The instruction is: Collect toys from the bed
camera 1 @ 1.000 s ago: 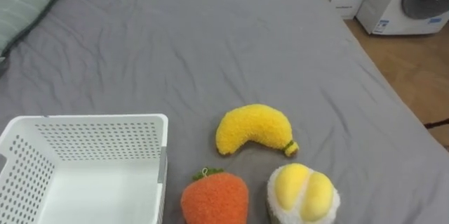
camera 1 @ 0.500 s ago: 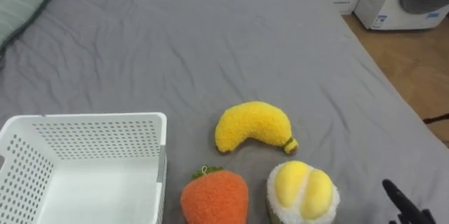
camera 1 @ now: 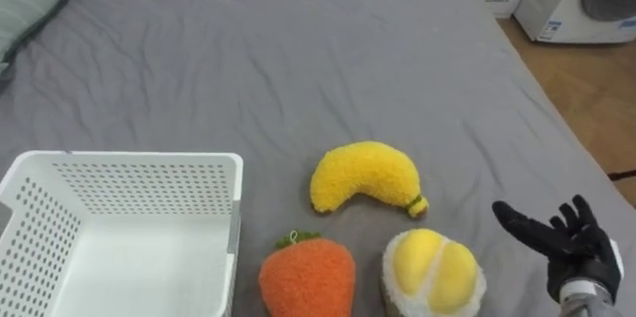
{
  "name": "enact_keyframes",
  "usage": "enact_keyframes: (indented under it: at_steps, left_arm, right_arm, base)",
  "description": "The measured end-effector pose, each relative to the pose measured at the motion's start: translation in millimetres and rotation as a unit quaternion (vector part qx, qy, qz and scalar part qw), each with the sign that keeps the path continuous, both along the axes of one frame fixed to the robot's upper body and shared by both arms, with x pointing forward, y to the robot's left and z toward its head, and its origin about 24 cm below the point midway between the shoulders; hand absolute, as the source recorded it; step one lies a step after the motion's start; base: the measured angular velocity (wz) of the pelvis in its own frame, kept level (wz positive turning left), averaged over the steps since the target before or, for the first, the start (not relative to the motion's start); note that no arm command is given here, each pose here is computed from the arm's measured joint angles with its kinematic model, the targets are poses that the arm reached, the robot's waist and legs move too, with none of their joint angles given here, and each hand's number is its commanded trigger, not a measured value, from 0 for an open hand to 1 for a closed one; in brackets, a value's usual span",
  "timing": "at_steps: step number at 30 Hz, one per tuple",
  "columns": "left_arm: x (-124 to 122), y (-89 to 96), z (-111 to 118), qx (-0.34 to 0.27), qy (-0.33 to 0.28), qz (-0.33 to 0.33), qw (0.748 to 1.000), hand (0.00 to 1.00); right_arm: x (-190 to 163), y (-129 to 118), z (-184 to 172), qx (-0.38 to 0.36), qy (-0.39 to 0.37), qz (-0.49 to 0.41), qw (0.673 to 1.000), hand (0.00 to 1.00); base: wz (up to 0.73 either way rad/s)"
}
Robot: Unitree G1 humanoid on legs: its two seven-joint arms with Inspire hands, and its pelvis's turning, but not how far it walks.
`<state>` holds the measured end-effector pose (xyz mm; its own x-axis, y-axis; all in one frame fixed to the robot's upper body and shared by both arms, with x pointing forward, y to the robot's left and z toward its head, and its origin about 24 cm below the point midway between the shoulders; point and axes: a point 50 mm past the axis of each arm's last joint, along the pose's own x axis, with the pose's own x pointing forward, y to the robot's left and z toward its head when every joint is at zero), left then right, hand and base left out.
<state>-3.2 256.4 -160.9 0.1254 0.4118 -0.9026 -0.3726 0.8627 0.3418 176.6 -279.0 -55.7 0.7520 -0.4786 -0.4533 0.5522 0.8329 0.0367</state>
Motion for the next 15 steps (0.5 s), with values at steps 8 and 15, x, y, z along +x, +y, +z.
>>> enact_keyframes:
  at_steps: [8,15]
  left_arm:
    - [2,-0.6,0,-0.002,0.003,-0.009,1.000,0.00]
    - [6,-1.0,0,-0.012,0.007,-0.026,1.000,0.00]
  right_arm:
    - [0,25,-12,-0.098,0.076,0.161,0.979,0.00]
    - [-1,31,-17,-0.158,0.133,0.246,0.947,0.00]
  base:
    - [0.00]
    - [0.00]
